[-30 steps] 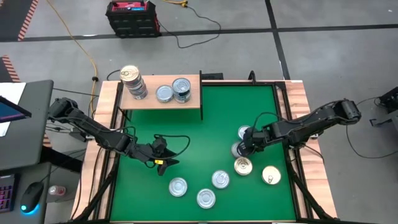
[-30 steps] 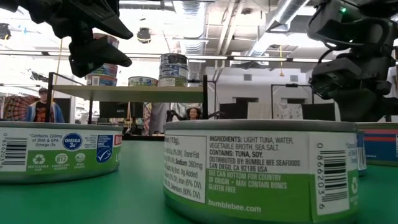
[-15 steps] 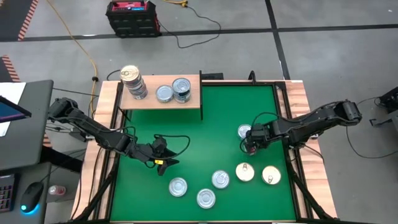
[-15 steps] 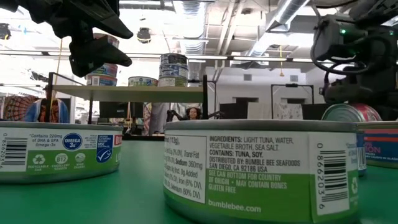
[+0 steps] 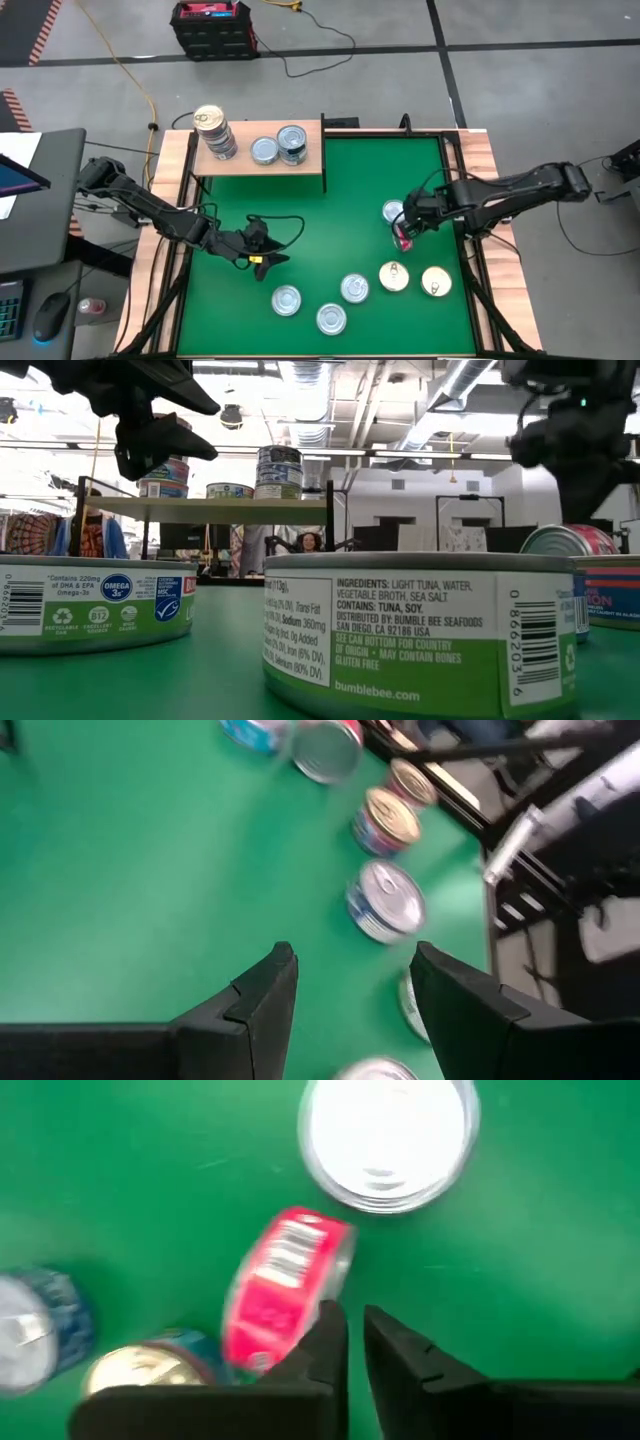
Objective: Stack canned seafood by type on shelf
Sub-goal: Stack the red tuna can on top of the dark blue tuna can on the shelf
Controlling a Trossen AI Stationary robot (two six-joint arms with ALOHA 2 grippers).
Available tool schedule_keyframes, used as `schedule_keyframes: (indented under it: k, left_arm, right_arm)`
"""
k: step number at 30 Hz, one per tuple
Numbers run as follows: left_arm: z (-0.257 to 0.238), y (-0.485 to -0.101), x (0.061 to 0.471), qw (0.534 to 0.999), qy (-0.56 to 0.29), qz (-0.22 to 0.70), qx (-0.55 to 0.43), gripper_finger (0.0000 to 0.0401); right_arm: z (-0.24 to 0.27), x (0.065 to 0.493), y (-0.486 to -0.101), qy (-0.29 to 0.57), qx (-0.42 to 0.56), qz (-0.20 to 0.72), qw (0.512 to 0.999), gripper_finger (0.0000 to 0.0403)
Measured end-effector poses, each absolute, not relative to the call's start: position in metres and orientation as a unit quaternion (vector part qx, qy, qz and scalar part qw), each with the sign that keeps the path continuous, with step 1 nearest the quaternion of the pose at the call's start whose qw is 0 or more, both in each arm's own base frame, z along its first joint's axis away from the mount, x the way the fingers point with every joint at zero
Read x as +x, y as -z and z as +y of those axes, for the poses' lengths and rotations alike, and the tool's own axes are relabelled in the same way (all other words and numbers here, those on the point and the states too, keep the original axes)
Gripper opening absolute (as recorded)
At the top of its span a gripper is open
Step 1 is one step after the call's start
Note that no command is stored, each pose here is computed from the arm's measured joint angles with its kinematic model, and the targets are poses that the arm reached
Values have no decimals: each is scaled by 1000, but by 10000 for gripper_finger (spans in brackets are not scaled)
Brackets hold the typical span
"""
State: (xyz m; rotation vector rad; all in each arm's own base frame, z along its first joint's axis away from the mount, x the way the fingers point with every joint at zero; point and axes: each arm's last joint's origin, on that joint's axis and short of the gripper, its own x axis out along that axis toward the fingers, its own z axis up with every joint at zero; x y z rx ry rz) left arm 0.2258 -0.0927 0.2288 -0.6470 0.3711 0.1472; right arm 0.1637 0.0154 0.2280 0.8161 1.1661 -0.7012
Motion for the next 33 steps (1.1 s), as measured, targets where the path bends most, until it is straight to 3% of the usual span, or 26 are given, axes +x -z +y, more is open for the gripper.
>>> schedule_keyframes:
  k: [4,11,16,22,33]
  left_arm:
    - [-88,-229,227,931,-113,160,-308,188]
    - [-77,-229,230,926,-143,148,-316,213]
    - [-72,-229,233,925,-134,156,-320,254]
    - [-73,-228,232,924,-112,172,-323,285]
    - [-74,-228,233,926,-92,182,-318,286]
  right_arm:
    - [24,173,-239,293,367,523,711,104]
    - [43,198,-254,287,367,529,710,249]
    - [48,208,-241,338,337,575,664,311]
    - [55,214,-232,356,319,576,663,323]
    - [54,215,-207,355,316,573,668,300]
